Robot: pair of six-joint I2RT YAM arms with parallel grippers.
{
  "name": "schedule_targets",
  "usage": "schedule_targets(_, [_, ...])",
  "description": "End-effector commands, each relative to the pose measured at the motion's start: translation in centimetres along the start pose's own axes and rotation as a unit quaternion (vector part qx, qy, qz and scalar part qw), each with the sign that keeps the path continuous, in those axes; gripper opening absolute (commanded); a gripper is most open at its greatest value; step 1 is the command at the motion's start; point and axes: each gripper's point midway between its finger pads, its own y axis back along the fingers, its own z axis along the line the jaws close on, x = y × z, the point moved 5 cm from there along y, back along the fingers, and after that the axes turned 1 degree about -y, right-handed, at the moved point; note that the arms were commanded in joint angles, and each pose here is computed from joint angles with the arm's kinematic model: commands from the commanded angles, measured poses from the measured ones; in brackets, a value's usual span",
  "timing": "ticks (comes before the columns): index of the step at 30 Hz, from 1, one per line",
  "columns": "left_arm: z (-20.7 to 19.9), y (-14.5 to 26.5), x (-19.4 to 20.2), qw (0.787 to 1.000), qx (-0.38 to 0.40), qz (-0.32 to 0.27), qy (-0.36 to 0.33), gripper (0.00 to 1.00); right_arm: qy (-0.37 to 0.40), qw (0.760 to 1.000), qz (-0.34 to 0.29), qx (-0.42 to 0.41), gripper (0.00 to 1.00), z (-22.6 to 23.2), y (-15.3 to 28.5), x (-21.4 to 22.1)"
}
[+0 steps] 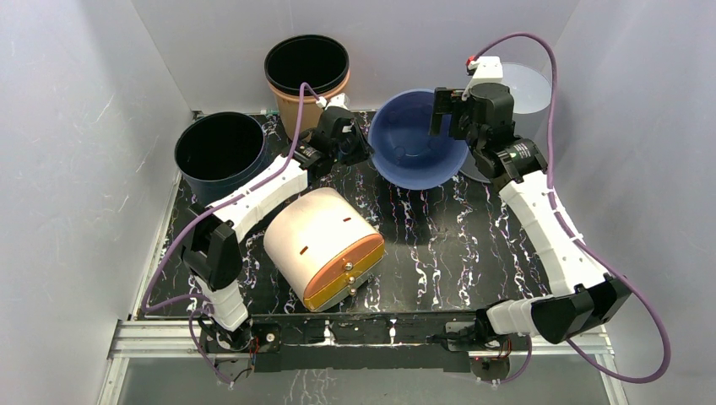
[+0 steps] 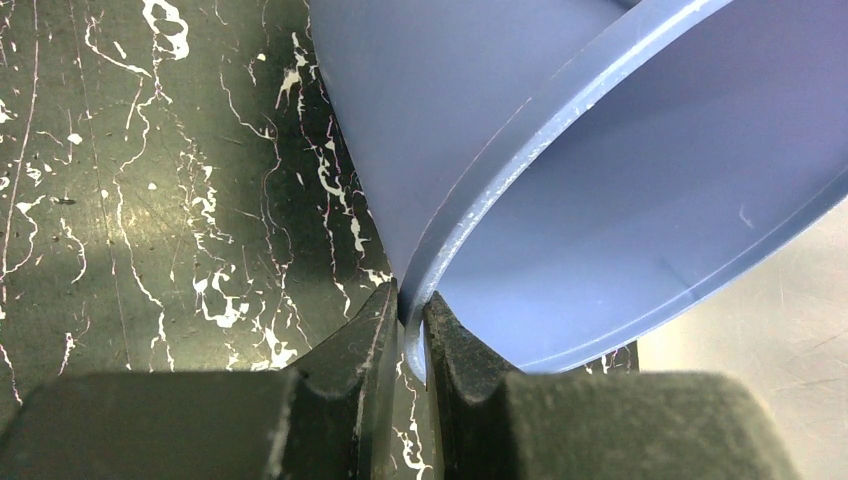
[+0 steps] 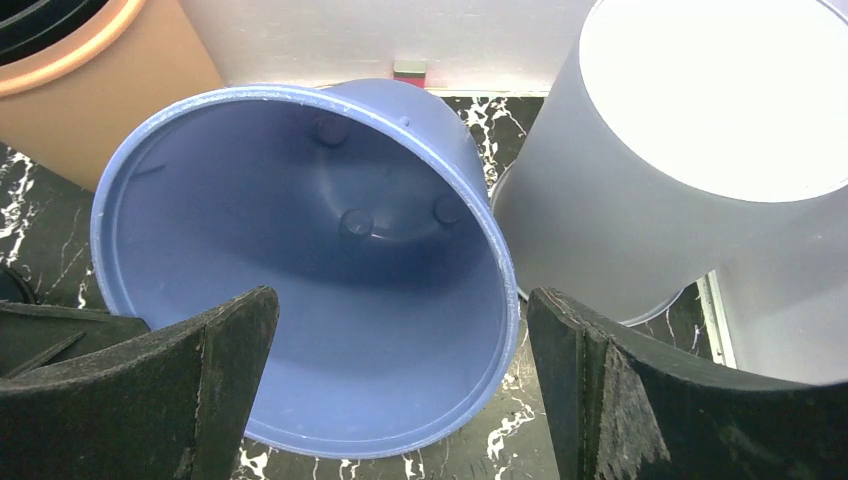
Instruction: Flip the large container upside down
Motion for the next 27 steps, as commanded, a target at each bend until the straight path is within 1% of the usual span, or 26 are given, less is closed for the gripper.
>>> schedule_targets(1, [-0.3, 1.9, -0.6, 1.0, 0.006, -0.007, 0.003, 0.0, 0.004, 0.999, -0.04, 0.014, 0.96, -0.7, 0.8, -2.7])
schedule_targets(7, [-0.1, 1.9, -0.3, 1.0, 0.006, -0.002, 0.005, 0.0, -0.026, 0.999, -0.039, 0.011, 0.97, -0.6, 1.3, -2.6])
schedule_targets(10, [-0.1, 1.9, -0.1, 1.0, 0.008, 0.002, 0.007, 0.0, -0.095, 0.995, -0.036, -0.005, 0.98, 0.1, 2.0, -2.8])
schedule_targets(13, [-0.1, 1.9, 0.0, 1.0, 0.01, 0.005, 0.01, 0.0, -0.169, 0.983, -0.043, -0.056, 0.98, 1.7, 3.0, -3.4])
schedule_targets(16, [-0.3, 1.9, 0.0, 1.0, 0.014, 0.006, 0.011, 0.0, -0.255, 0.959, -0.056, -0.108, 0.98, 3.1, 4.0, -4.3])
schedule_targets(20, [-0.5, 2.0, -0.1, 1.0, 0.018, 0.005, 0.013, 0.0, -0.361, 0.916, -0.057, -0.163, 0.98, 4.7, 4.8, -4.4])
schedule_targets(23, [-0.6, 2.0, 0.0, 1.0, 0.02, 0.006, 0.012, 0.0, -0.439, 0.879, -0.044, -0.183, 0.98, 5.3, 5.0, -3.6])
schedule_targets(27, [-0.6, 2.1, 0.0, 1.0, 0.022, 0.007, 0.014, 0.0, -0.496, 0.849, -0.018, -0.183, 0.97, 5.7, 4.0, -1.1])
